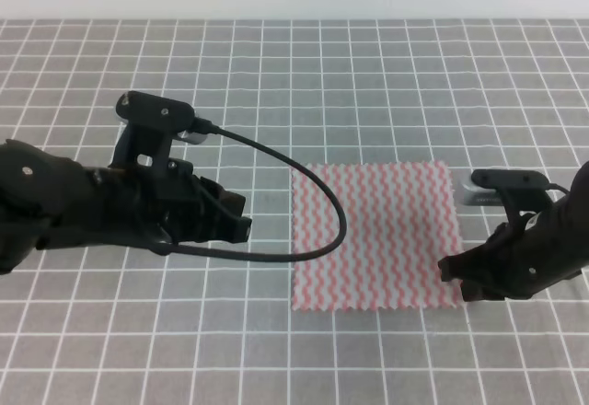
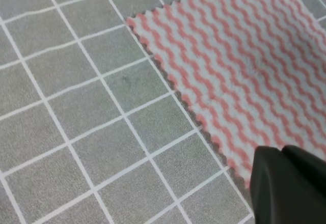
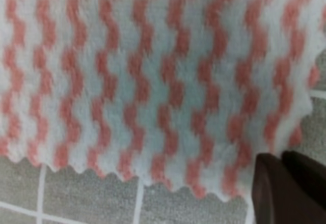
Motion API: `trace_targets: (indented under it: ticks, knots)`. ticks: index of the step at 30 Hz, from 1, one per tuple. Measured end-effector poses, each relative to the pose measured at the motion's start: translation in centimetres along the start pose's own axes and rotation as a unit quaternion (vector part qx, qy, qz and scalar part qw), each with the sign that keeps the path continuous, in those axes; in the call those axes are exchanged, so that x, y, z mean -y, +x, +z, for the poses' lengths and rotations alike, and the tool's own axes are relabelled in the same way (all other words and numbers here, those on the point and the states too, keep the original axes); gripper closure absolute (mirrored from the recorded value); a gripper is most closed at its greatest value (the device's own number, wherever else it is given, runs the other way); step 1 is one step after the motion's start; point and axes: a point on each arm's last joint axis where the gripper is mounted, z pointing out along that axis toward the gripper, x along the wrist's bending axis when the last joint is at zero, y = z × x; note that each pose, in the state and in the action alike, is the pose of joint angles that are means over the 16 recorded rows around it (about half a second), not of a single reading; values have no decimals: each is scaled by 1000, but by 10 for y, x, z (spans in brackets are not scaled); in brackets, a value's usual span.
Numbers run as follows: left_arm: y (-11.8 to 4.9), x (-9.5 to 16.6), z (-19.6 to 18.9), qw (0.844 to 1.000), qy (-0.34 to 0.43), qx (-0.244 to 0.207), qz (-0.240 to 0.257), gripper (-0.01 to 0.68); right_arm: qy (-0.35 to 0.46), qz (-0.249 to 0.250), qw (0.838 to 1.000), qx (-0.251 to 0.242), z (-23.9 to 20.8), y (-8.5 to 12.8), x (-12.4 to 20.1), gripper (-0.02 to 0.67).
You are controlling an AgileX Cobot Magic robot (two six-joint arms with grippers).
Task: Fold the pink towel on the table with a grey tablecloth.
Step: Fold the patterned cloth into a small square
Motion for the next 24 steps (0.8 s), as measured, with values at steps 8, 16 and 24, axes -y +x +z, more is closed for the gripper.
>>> trace_targets:
  ticks: [8,16,24]
  knots:
    - [-1,1,0,999,7,4,48,667,-1,-3,1000,-4,-3,3,-6,659]
    - [-4,6,1,992,32,24,117,553,-3,-11,1000,-11,-10,7,-14,664]
    - [-17,17,12,974,73,55,206,385,-11,-23,1000,-16,-18,11,-22,665]
